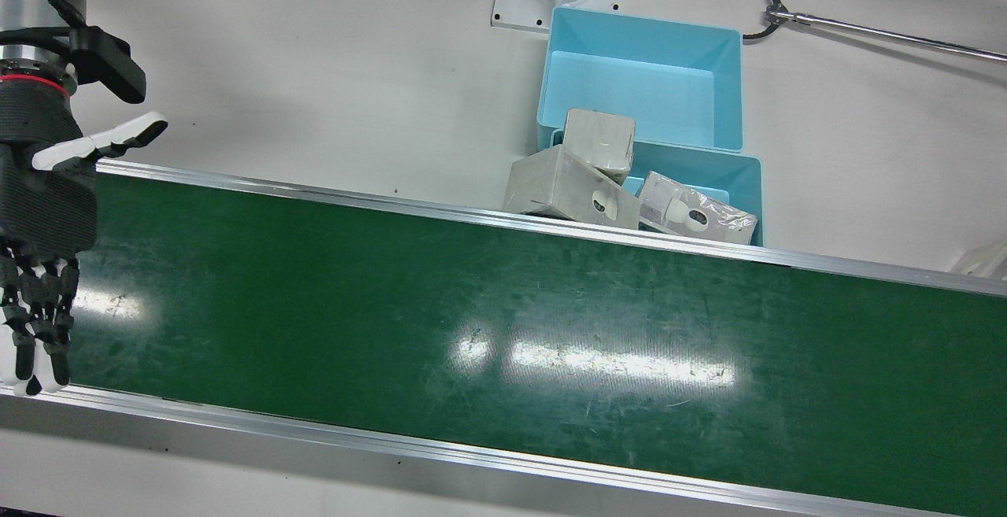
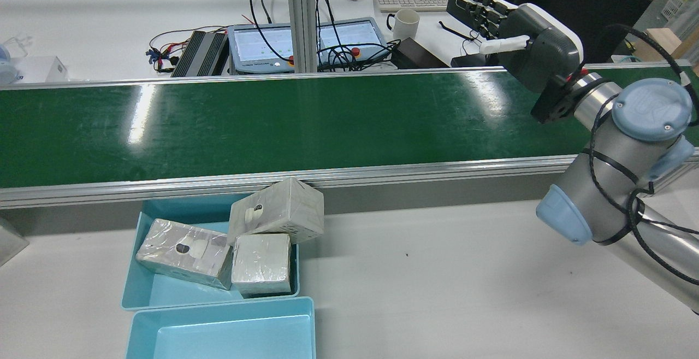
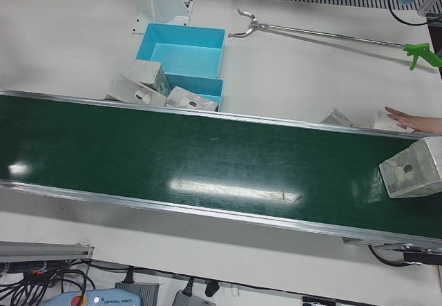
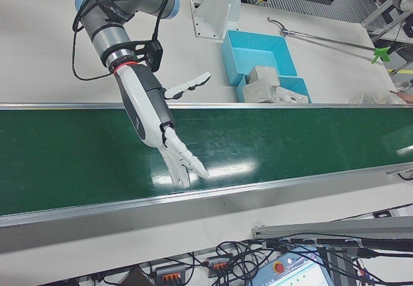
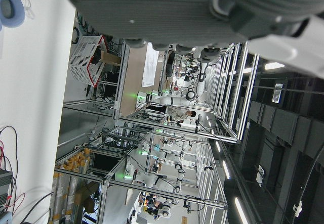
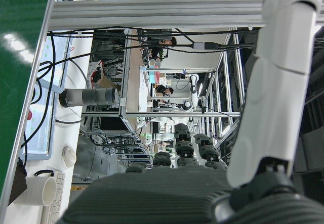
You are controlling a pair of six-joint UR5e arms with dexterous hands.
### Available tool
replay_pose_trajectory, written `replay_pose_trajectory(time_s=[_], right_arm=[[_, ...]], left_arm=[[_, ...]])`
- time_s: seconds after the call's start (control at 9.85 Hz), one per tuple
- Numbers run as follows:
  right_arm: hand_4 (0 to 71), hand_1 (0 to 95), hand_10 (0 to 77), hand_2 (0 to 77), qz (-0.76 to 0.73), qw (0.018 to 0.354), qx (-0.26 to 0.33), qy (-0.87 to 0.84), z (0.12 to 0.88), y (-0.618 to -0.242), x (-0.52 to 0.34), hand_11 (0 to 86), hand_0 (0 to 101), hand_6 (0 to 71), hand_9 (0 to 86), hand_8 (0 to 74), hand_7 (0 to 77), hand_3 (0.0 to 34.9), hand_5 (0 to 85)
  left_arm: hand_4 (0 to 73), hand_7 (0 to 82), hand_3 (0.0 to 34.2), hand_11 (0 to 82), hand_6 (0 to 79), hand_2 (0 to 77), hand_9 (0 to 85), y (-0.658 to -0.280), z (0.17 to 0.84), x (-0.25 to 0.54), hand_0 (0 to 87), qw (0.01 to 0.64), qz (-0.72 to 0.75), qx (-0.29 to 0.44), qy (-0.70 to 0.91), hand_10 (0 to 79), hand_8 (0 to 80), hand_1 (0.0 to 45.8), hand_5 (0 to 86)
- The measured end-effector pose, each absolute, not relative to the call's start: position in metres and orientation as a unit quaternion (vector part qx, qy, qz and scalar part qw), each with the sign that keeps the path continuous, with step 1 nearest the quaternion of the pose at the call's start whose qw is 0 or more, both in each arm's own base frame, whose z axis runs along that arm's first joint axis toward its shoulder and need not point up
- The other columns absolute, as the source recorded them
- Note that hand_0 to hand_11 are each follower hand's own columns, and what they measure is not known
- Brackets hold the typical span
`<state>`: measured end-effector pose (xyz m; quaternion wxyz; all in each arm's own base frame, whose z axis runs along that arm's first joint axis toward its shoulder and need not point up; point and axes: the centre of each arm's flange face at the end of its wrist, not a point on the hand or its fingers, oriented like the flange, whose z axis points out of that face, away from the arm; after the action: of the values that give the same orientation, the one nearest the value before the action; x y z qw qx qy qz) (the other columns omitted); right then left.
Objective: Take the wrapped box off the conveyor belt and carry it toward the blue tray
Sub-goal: 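Open the right hand and move it over the conveyor belt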
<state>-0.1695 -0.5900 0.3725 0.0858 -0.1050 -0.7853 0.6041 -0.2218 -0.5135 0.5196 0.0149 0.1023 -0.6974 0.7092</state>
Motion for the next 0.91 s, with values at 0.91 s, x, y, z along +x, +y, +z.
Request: replay_pose_trajectory(time_s=[0.91], right_arm=[[9.8, 5.4, 0.0, 1.6, 0.598, 0.088, -0.111, -0.789, 0.361, -0.593, -0.182, 1.6, 44, 4.4, 3.3, 2.7, 10.9, 0.0, 4.9]], left_arm=[[0.0, 0.5, 0.0, 0.5, 0.0, 0.5, 0.5, -0.514, 0.520, -0.222, 0.0, 0.015, 0.709, 0.102, -0.697, 0.0, 0.5, 0.0, 1.1]])
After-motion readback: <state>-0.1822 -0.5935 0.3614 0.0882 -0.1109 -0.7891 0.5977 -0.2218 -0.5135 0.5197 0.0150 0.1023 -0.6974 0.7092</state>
